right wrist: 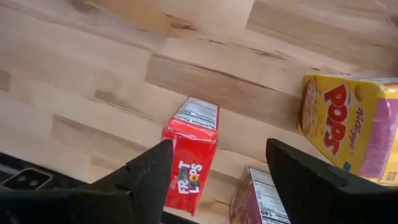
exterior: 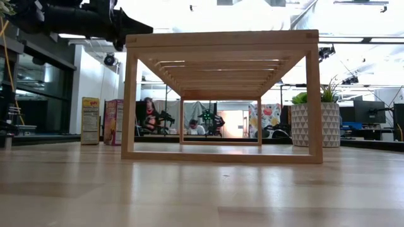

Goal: Stack cereal on shelf
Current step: Put the red cereal box on the shelf aligned with the red cereal box

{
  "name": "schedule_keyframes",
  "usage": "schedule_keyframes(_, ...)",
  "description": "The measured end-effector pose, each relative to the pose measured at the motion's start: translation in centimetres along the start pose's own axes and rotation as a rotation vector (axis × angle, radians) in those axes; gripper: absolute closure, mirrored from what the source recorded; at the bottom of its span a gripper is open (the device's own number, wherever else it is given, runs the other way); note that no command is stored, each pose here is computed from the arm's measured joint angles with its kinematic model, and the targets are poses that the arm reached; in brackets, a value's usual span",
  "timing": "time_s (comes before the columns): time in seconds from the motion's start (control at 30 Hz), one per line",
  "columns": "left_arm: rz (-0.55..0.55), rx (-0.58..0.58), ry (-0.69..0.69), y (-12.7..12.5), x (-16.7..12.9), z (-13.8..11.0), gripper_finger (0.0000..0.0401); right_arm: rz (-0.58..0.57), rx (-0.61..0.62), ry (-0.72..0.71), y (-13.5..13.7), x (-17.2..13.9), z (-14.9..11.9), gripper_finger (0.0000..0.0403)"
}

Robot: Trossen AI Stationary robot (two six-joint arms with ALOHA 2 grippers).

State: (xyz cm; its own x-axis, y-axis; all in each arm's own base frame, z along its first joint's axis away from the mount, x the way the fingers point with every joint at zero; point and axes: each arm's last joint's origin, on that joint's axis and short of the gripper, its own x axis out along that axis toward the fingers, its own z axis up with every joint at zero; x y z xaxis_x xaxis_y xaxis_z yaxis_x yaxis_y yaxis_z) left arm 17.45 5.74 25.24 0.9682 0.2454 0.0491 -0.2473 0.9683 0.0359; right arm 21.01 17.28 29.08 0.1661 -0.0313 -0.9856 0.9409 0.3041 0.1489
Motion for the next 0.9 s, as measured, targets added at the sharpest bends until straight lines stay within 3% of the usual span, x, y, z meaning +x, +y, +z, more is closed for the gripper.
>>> schedule_keyframes(0.9,0.001,-0.010,-0.002,0.0,0.0,0.0,0.0398,0.081,0.008,-0.039,1.3,0.8,-0.6,0.0153)
